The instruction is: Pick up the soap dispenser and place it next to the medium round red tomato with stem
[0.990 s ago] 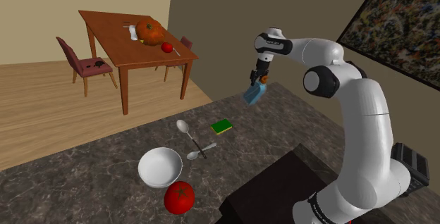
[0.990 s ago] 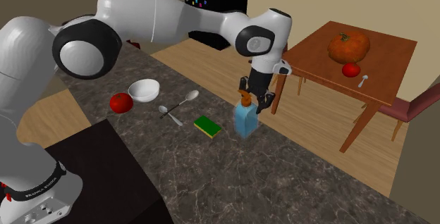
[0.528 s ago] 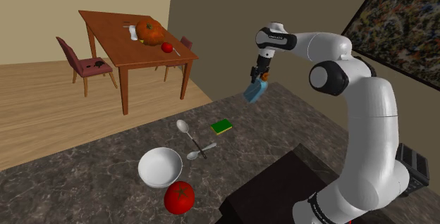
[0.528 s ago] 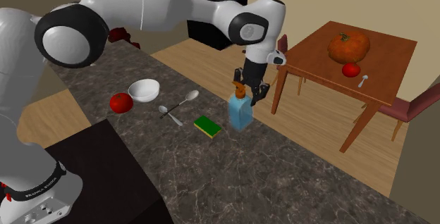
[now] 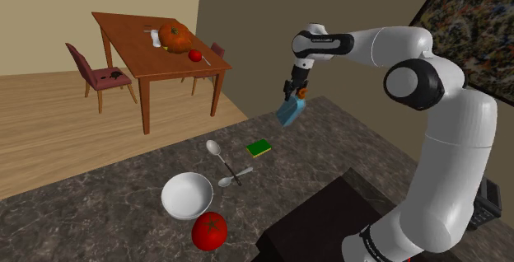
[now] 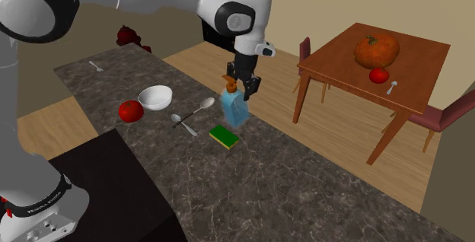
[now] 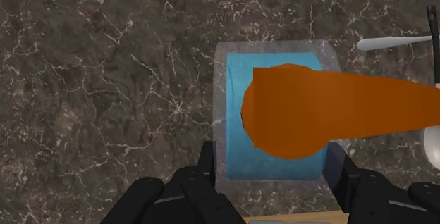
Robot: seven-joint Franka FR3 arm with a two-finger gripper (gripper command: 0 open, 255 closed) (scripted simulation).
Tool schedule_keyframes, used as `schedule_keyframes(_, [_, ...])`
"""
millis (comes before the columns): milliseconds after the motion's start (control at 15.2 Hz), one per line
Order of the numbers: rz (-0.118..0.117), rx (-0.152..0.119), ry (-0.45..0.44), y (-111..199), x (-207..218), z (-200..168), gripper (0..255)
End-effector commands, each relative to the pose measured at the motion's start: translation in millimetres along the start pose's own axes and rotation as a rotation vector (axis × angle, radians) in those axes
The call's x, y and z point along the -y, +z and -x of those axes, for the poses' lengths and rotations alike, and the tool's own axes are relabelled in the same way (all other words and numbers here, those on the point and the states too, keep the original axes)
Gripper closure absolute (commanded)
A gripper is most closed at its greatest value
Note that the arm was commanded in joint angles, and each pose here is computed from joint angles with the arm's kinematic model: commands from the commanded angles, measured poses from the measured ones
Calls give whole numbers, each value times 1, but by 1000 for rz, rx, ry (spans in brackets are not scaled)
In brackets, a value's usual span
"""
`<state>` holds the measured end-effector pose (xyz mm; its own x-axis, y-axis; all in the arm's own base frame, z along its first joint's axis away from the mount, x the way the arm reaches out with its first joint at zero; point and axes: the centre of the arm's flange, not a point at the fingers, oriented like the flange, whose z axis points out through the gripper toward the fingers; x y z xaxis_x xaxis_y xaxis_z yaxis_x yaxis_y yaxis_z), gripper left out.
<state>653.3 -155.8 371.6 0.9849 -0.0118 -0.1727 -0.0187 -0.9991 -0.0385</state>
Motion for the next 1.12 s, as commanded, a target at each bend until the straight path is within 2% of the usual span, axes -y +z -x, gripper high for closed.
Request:
schedule_keyframes(0, [0,0,1,-2,23,11,255])
schedule_keyframes(1056, [0,0,1,-14,223,79,255])
